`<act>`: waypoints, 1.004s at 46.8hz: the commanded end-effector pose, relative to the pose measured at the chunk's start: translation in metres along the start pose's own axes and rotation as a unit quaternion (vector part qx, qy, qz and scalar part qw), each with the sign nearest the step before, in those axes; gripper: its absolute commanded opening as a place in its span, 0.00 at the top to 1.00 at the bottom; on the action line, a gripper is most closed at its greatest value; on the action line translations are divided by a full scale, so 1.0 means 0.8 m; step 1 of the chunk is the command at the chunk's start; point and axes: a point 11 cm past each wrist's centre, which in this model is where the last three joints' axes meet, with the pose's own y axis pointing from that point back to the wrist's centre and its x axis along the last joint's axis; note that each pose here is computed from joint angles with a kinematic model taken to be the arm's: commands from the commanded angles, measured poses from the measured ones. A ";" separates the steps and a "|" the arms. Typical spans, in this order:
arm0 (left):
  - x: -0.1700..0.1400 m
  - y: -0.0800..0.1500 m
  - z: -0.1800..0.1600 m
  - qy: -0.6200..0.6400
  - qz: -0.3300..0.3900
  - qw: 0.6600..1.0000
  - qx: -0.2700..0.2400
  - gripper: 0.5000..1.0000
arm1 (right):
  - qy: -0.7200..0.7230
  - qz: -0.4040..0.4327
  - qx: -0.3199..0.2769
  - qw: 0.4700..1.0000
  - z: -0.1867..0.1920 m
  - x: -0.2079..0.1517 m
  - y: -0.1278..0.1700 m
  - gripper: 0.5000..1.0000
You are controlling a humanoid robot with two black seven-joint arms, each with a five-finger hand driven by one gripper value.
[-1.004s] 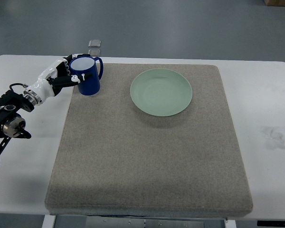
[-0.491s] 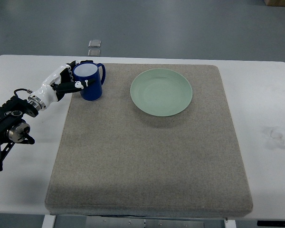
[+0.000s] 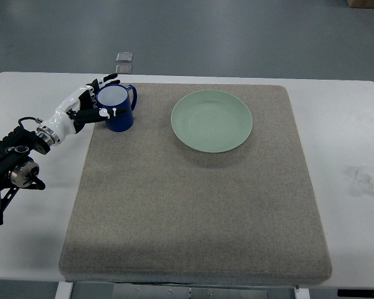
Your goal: Place cup left of plate with left hand
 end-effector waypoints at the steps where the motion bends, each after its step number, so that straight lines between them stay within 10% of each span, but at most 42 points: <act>1: 0.003 0.002 0.004 0.000 -0.002 1.000 -0.002 0.00 | 0.000 0.000 0.000 1.000 0.000 0.000 0.000 0.14; 47: 0.116 0.034 0.159 0.037 0.014 0.995 -0.089 0.00 | 0.000 0.000 0.000 1.000 0.000 0.000 0.000 0.14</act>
